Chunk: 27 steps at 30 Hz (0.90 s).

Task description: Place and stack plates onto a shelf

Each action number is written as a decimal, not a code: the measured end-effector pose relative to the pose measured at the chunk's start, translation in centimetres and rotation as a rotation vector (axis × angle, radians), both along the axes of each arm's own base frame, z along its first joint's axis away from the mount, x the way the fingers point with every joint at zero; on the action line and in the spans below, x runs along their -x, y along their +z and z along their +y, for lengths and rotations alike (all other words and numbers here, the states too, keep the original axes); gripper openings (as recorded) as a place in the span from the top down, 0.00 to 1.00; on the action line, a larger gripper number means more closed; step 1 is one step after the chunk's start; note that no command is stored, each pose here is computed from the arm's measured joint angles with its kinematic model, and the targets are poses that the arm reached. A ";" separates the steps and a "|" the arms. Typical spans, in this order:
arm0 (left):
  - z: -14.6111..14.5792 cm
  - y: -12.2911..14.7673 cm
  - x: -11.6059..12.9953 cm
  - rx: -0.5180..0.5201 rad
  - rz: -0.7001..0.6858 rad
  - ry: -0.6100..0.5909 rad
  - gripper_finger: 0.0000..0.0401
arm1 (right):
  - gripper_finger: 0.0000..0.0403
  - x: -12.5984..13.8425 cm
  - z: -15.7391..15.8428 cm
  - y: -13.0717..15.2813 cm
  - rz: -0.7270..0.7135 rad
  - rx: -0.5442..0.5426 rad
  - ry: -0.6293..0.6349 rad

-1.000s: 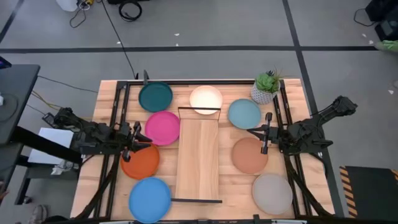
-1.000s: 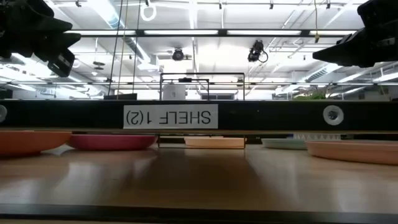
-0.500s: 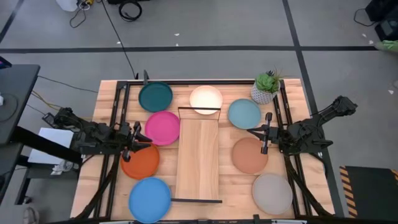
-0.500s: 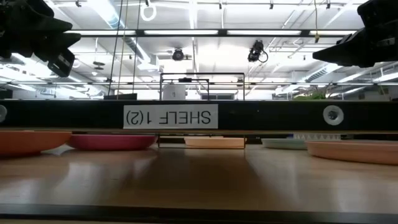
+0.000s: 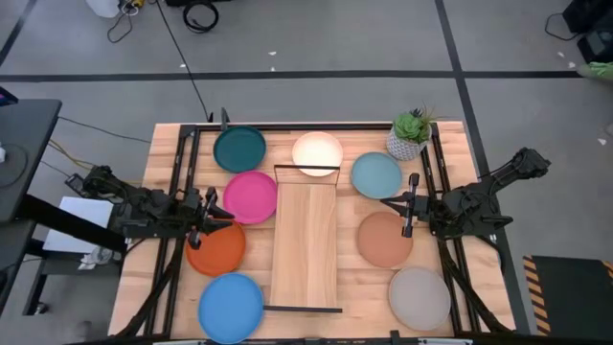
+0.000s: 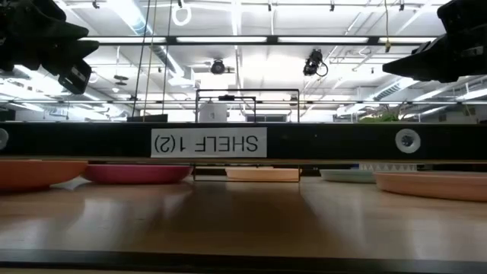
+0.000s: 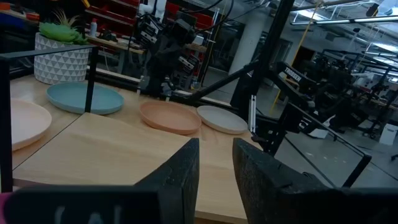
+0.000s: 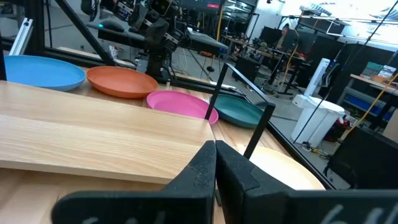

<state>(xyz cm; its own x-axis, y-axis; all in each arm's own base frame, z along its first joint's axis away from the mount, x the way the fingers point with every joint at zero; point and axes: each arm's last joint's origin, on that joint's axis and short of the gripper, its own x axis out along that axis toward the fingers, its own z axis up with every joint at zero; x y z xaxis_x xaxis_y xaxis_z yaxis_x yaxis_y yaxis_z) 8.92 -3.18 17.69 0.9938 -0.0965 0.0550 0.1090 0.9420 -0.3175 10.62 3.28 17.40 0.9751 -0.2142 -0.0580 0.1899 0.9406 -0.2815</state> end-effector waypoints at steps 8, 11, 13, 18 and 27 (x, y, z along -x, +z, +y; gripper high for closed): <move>0.0 0.0 0.0 0.000 0.000 0.000 0.74 | 0.96 0.0 0.0 0.0 0.000 0.000 0.000; 0.0 0.0 0.0 0.000 0.000 0.000 0.74 | 0.96 0.0 0.0 0.0 0.000 0.000 0.000; 0.0 0.0 0.0 0.000 0.000 0.000 0.74 | 0.96 0.0 0.0 0.0 0.000 0.000 0.000; 0.0 0.0 0.0 0.000 0.000 0.000 0.74 | 0.96 0.0 0.0 0.0 -0.003 -0.001 0.000; 0.0 0.0 0.0 0.000 0.000 0.000 0.74 | 0.96 0.0 0.2 2.2 -0.218 -0.087 0.114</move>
